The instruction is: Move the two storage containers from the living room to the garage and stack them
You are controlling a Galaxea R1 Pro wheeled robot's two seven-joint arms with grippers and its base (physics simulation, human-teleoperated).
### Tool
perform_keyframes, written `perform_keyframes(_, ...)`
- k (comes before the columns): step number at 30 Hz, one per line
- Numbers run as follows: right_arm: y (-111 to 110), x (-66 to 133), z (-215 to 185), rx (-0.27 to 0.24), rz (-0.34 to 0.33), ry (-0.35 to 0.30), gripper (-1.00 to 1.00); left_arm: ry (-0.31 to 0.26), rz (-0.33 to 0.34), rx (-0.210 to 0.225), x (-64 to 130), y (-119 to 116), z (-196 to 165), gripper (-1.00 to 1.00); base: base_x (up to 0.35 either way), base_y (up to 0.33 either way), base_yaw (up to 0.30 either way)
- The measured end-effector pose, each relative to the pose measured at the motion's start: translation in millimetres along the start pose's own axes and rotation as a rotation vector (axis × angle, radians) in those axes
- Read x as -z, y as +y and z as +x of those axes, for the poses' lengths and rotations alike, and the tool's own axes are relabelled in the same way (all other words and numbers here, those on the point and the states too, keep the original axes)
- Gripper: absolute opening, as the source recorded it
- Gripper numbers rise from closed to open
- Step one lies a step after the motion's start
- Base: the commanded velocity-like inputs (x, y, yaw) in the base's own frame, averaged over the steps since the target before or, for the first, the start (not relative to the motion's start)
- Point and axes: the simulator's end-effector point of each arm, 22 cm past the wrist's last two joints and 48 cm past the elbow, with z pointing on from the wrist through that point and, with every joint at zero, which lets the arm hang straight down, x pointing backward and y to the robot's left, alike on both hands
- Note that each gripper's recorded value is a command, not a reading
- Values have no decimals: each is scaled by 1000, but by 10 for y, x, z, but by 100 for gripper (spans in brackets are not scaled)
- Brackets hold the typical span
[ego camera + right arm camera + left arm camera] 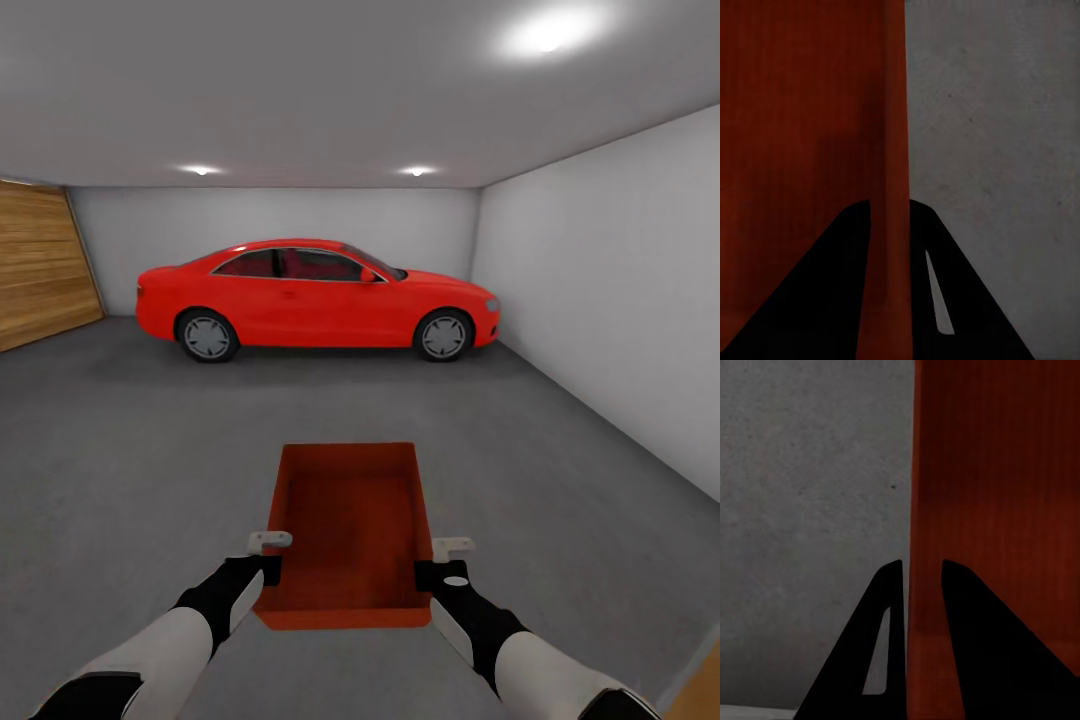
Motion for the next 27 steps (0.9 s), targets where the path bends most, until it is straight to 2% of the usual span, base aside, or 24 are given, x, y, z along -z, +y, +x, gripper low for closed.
perform_keyframes(27, -4, -1, -2, 0, 0, 0, -100, 0, 0, 0, 1, -4, -2, -100, 323, 0, 0)
